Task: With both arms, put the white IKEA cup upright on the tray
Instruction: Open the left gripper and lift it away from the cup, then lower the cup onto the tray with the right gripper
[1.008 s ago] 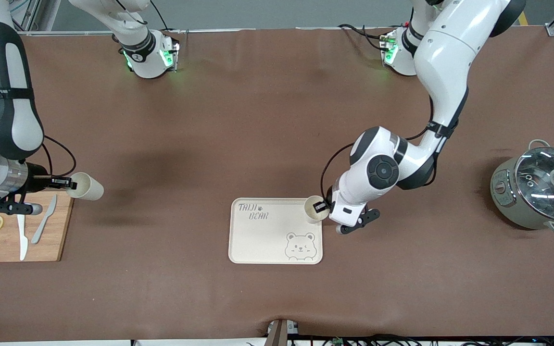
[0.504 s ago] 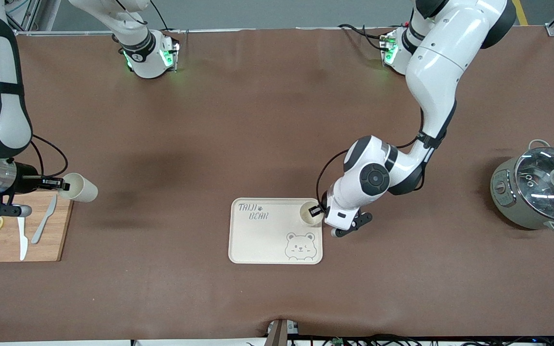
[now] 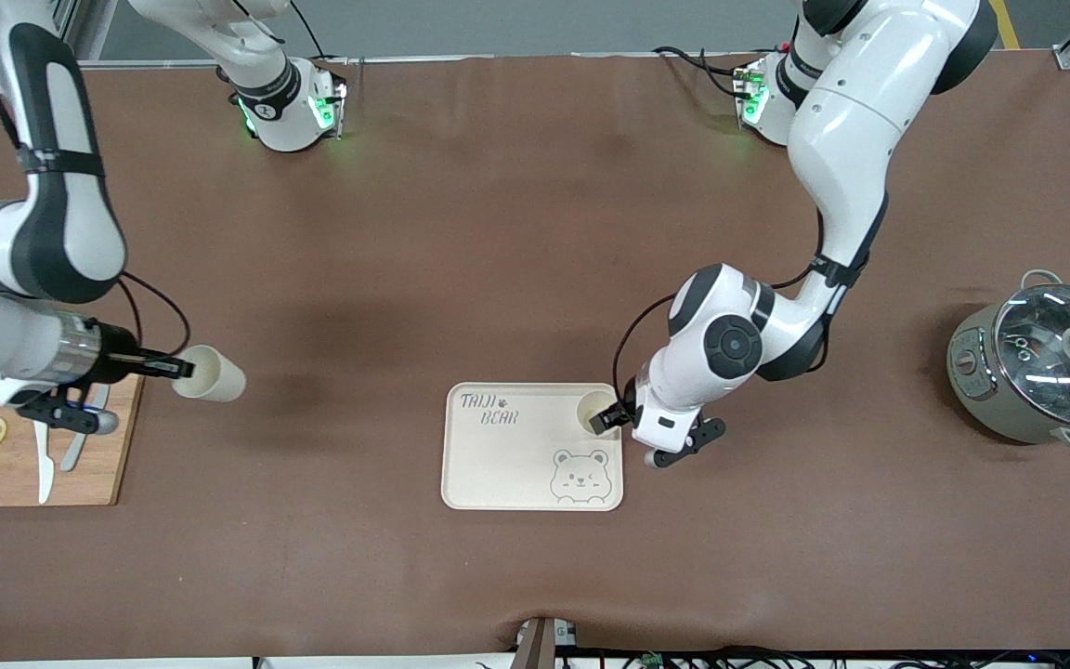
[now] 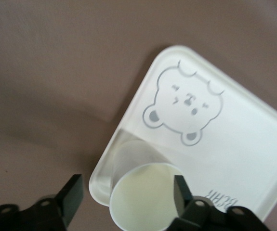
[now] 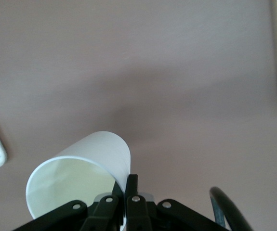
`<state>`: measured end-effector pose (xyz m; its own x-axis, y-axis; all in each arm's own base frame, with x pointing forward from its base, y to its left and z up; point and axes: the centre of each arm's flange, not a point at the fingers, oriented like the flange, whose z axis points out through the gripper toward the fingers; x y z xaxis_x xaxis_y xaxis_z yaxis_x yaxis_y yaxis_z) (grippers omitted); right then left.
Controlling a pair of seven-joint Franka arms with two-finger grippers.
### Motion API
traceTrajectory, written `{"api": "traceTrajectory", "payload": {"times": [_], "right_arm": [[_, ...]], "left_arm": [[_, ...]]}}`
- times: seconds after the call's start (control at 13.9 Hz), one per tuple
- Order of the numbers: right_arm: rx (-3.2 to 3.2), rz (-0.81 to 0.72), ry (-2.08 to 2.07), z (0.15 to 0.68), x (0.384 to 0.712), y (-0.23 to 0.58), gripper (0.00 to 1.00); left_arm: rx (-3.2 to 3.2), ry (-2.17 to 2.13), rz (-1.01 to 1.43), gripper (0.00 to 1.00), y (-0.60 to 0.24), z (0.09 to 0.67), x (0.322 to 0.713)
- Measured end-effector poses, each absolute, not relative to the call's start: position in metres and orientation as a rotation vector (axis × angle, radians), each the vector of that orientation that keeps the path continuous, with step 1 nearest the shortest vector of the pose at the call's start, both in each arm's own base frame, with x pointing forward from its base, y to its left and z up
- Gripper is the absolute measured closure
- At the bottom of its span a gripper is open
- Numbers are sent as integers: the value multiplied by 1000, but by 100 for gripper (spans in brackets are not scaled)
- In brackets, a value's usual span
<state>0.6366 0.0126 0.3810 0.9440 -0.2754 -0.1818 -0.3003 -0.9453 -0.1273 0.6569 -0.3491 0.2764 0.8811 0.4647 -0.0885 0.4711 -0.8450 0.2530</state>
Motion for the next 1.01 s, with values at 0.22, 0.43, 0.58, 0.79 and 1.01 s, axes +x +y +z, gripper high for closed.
{"api": "traceTrajectory", "payload": {"times": [0.22, 0.43, 0.58, 0.79, 1.01], "right_arm": [[-2911, 238, 581, 371, 639, 79, 96], [-2859, 234, 653, 360, 639, 126, 96], [-2848, 230, 739, 349, 637, 167, 96], [-2827, 203, 861, 329, 637, 229, 96], [-2803, 192, 970, 307, 639, 275, 96]], "left_arm": [[2827, 724, -9, 0, -301, 349, 670], [2861, 763, 0, 0, -240, 414, 674], [2879, 796, -5, 0, -199, 444, 674], [2919, 760, -7, 0, -141, 476, 672], [2960, 700, -25, 0, -87, 501, 665]]}}
